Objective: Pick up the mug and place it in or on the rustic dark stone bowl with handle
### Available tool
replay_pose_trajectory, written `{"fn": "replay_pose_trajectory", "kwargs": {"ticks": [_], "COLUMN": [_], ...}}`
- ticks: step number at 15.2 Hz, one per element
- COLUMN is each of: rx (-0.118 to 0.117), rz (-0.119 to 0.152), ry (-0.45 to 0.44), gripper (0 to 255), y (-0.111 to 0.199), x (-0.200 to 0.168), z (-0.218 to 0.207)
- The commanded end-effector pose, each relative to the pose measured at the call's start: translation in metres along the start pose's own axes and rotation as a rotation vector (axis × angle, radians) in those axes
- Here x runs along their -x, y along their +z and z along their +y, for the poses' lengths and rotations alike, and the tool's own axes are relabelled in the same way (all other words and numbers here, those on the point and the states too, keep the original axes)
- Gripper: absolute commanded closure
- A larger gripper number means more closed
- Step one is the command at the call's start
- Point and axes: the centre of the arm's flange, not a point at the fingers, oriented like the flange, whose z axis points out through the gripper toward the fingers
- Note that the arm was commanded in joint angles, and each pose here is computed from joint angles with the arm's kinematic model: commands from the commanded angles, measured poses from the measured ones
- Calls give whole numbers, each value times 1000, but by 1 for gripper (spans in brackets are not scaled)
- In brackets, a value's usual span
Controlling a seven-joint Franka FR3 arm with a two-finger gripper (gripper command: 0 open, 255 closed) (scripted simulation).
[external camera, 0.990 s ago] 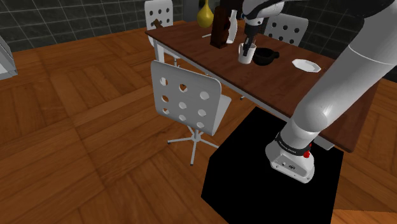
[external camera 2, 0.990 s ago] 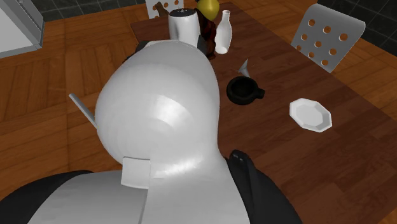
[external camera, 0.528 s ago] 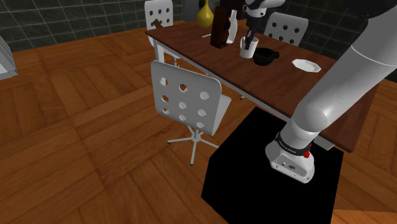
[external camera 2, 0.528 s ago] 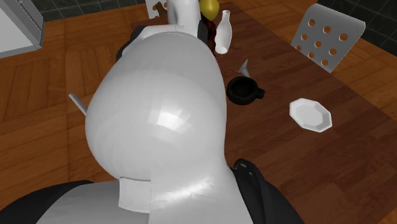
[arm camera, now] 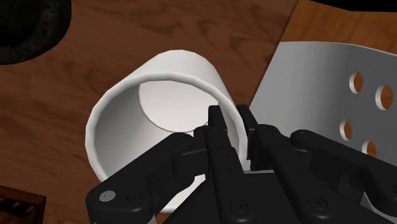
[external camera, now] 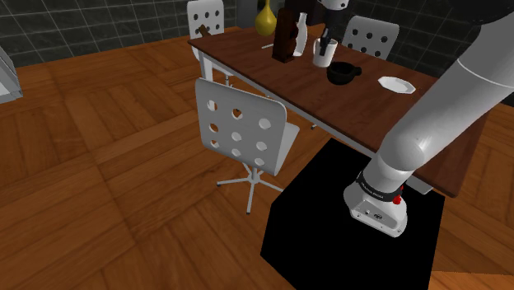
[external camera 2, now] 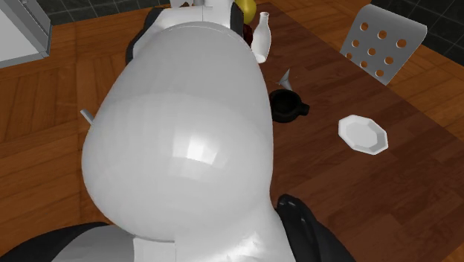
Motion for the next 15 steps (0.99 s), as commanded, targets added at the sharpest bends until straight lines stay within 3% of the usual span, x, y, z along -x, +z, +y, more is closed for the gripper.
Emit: {"fn": "replay_pose_trajectory", "kwargs": {"ticks": [1, 15], "rx": [0, 0], "rz": [0, 0], "ry": [0, 0], "gripper": [255, 255], "y": [-5, -12], "x": [4, 67], "z": [13, 187]}}
